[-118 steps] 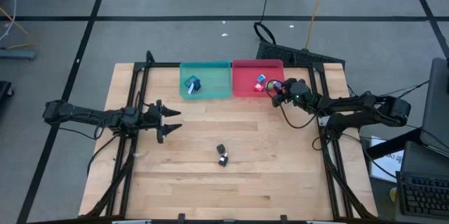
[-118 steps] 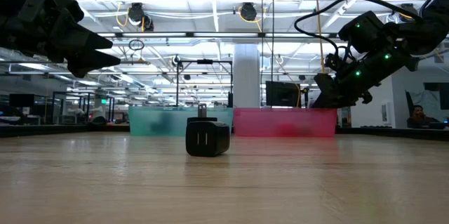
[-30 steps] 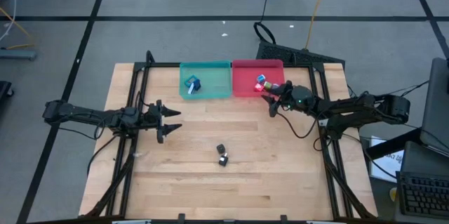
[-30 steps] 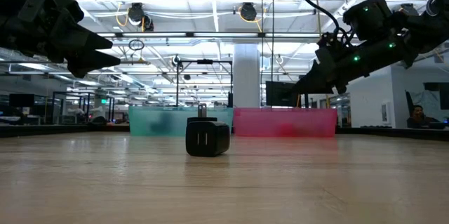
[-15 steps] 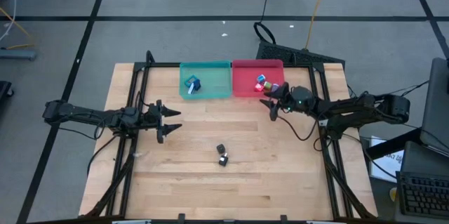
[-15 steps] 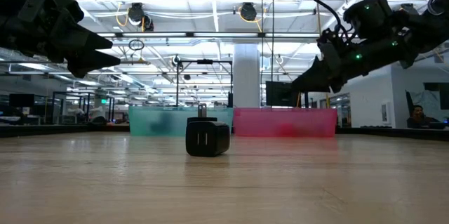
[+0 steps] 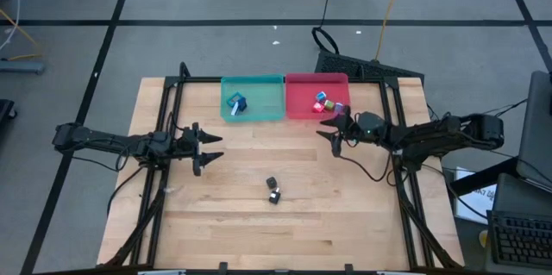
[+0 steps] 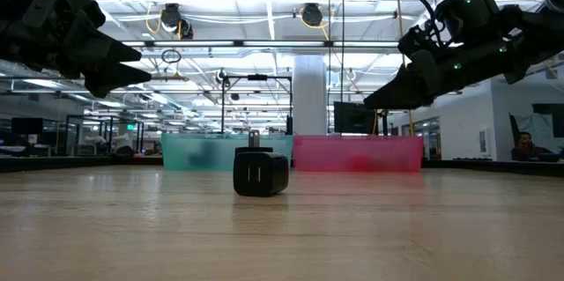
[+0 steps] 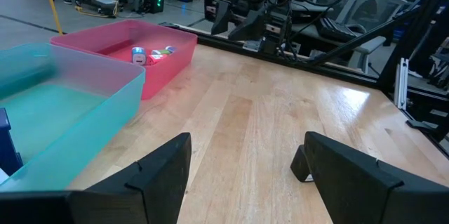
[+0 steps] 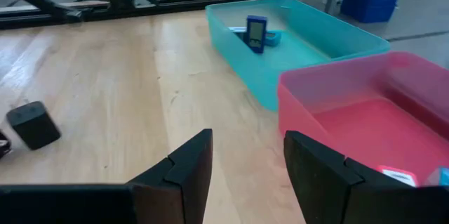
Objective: Sort charging adapters and watches
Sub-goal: Put the top black charging adapter in the red bin
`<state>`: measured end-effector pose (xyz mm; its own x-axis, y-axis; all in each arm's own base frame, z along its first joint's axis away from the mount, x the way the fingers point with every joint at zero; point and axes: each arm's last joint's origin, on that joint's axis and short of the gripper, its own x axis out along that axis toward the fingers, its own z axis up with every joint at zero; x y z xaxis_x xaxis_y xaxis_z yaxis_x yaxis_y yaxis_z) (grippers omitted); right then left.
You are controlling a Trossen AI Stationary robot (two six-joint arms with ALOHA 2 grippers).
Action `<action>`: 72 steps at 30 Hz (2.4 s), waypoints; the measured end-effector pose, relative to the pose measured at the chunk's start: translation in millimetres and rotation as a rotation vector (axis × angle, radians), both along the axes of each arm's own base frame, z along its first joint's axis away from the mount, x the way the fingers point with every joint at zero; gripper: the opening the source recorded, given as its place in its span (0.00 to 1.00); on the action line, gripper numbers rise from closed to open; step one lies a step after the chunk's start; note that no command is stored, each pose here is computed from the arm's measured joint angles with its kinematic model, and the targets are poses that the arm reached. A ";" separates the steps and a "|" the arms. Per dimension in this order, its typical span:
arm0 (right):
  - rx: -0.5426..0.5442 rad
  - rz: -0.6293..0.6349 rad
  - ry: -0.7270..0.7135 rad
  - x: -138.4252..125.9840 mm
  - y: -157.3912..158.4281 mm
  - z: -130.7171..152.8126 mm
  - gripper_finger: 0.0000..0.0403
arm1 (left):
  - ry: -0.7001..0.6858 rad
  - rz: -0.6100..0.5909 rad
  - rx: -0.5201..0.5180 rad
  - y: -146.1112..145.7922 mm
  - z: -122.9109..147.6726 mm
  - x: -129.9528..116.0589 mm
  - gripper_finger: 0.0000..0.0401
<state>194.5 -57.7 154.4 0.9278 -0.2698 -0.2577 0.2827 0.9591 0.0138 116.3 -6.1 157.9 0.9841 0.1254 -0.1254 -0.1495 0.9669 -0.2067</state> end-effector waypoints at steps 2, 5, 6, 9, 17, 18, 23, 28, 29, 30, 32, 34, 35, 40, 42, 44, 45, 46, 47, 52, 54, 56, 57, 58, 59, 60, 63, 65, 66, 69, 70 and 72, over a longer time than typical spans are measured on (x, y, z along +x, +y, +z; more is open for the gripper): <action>-0.002 0.012 0.000 0.7 2.3 0.0 0.41 | 0.000 0.000 0.000 0.0 0.0 0.0 0.69; -0.002 0.030 0.000 1.6 5.5 0.0 0.41 | 0.000 0.000 0.000 0.0 0.0 0.0 0.69; 0.000 0.041 0.000 1.8 6.5 0.0 0.41 | 0.000 0.000 0.000 0.0 0.0 0.0 0.69; 0.015 0.114 -0.012 2.7 9.7 0.7 0.41 | 0.000 0.000 0.000 0.0 0.0 0.0 0.69; 0.021 0.246 -0.075 6.2 21.1 6.5 0.41 | -0.001 0.000 0.000 0.0 0.0 0.0 0.69; 0.019 0.255 -0.077 6.5 22.6 6.7 0.41 | 0.000 0.000 0.000 0.0 0.0 0.0 0.69; -0.005 0.310 -0.084 7.5 28.9 7.7 0.41 | 0.000 0.000 0.000 0.0 0.0 0.0 0.69; -0.085 0.423 -0.070 9.1 40.2 6.1 0.41 | -0.001 0.000 0.000 0.0 0.2 0.0 0.69; -0.097 0.440 -0.065 9.8 42.4 5.0 0.41 | -0.001 0.000 0.000 0.0 0.2 0.0 0.69; -0.105 0.453 -0.058 10.3 44.5 3.7 0.41 | -0.001 0.000 0.000 0.0 0.2 0.0 0.69; -0.116 0.472 -0.054 12.7 47.8 1.6 0.41 | -0.001 0.000 0.000 0.0 0.2 0.0 0.69; -0.109 0.477 -0.058 16.5 49.0 0.2 0.41 | 0.000 0.000 0.000 0.0 0.1 0.0 0.69; -0.100 0.475 -0.062 19.0 49.1 -0.1 0.41 | -0.001 0.000 0.000 0.0 0.2 0.0 0.69; -0.037 0.463 -0.059 39.4 48.2 0.1 0.47 | 0.000 0.000 0.000 0.0 0.2 0.0 0.69; -0.007 0.461 -0.045 49.0 48.5 -1.8 0.53 | -0.001 0.000 0.000 0.0 0.3 0.0 0.69; 0.014 0.470 -0.030 59.4 51.0 -4.5 0.59 | -0.001 0.000 0.000 0.0 0.2 0.0 0.69; 0.016 0.481 -0.021 64.0 53.6 -6.4 0.62 | -0.001 0.000 0.000 0.0 0.3 0.0 0.69; 0.018 0.494 -0.013 69.5 56.5 -8.3 0.65 | -0.001 0.000 0.000 0.0 0.3 0.0 0.69; 0.012 0.508 -0.006 75.2 59.6 -9.8 0.68 | -0.001 0.000 0.000 0.0 0.3 0.0 0.69; 0.009 0.566 0.015 105.3 75.6 -17.3 0.78 | -0.002 0.000 0.000 0.0 0.4 0.0 0.69; 0.008 0.580 0.013 118.6 80.4 -19.2 0.79 | -0.001 0.000 0.000 0.0 0.3 0.0 0.69; 0.008 0.592 0.015 130.2 85.0 -22.2 0.79 | -0.002 0.000 0.000 0.0 0.4 0.0 0.69; 0.009 0.596 0.018 135.3 86.7 -24.6 0.79 | -0.002 0.000 0.000 0.0 0.4 0.0 0.69; 0.009 0.600 0.020 139.7 88.3 -26.3 0.78 | -0.001 0.000 0.000 0.0 0.3 0.0 0.69; 0.007 0.605 0.026 143.4 90.0 -29.3 0.78 | -0.002 0.000 0.000 0.0 0.4 0.0 0.69; 0.009 0.609 0.033 146.6 91.2 -32.7 0.77 | -0.002 0.000 0.000 0.0 0.4 0.0 0.69; 0.007 0.616 0.057 153.3 93.6 -41.7 0.76 | -0.002 0.000 0.000 0.0 0.4 0.0 0.69; -0.001 0.619 0.062 157.5 94.1 -46.6 0.76 | -0.002 0.000 0.000 0.0 0.4 0.0 0.69; -0.001 0.620 0.068 158.2 94.2 -48.8 0.76 | -0.002 0.000 0.000 0.0 0.4 0.0 0.69; 0.003 0.620 0.082 160.1 94.3 -52.8 0.76 | -0.003 0.000 0.000 0.0 0.5 0.1 0.69; 0.001 0.620 0.083 160.6 94.4 -53.3 0.76 | -0.004 0.000 0.000 0.0 0.6 0.1 0.69; -0.008 0.622 0.079 162.0 94.5 -53.0 0.76 | -0.008 0.000 -0.001 0.0 0.9 0.1 0.69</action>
<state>356.4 36.8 101.4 0.8898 0.3126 -0.3324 -0.3287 0.9444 0.0082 116.4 -6.1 158.8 0.9851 0.1252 -0.1179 -0.1478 0.9668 -0.2084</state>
